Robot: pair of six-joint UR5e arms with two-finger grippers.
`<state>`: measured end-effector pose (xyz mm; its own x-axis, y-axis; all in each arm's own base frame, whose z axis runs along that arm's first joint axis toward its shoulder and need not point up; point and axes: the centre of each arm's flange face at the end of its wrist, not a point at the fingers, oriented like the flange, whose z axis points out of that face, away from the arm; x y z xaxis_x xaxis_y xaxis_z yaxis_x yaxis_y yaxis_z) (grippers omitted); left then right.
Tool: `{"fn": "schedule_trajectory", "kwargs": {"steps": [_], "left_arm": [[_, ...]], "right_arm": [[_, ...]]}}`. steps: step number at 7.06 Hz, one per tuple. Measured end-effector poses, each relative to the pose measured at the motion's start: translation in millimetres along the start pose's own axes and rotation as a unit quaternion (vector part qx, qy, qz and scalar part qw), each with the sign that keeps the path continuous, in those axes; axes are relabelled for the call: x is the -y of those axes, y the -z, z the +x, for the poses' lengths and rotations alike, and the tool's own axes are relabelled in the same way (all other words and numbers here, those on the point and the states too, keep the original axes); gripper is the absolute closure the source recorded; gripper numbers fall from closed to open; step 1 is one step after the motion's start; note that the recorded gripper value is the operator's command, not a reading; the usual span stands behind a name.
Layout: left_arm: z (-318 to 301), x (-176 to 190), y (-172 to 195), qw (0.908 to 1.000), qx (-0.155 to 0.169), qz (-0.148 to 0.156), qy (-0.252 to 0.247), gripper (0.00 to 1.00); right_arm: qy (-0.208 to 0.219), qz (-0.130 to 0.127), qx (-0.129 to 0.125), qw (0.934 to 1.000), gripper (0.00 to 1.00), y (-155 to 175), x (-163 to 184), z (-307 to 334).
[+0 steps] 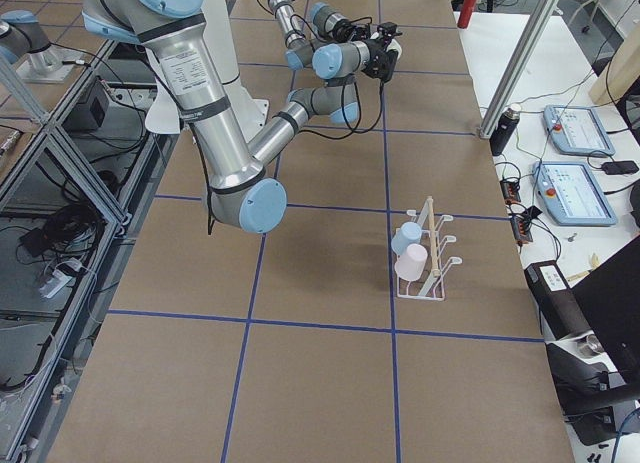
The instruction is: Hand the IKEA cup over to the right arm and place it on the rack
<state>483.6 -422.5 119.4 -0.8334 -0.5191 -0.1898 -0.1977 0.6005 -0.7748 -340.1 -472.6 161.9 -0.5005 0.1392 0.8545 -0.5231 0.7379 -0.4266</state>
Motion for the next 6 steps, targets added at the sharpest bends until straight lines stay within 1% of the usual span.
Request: {"fn": "schedule_trajectory", "kwargs": {"steps": [2, 4, 5, 6], "left_arm": [[-0.6, -3.9, -2.4, 1.0, -0.002, -0.002, 0.002, 1.0], [-1.0, -3.9, -2.5, 1.0, -0.001, -0.002, 0.001, 1.0], [-1.0, -3.7, -2.4, 1.0, -0.001, -0.001, 0.001, 1.0], [-0.6, -3.5, -2.4, 1.0, -0.001, -0.001, 0.0, 1.0]], "right_arm": [[0.0, 0.0, 0.0, 1.0, 0.02, 0.0, 0.2, 0.4], [0.0, 0.0, 0.0, 1.0, 0.06, 0.0, 0.2, 0.4], [0.0, 0.0, 0.0, 1.0, 0.26, 0.2, 0.0, 0.1], [0.0, 0.0, 0.0, 1.0, 0.99, 0.3, -0.1, -0.1]]}}
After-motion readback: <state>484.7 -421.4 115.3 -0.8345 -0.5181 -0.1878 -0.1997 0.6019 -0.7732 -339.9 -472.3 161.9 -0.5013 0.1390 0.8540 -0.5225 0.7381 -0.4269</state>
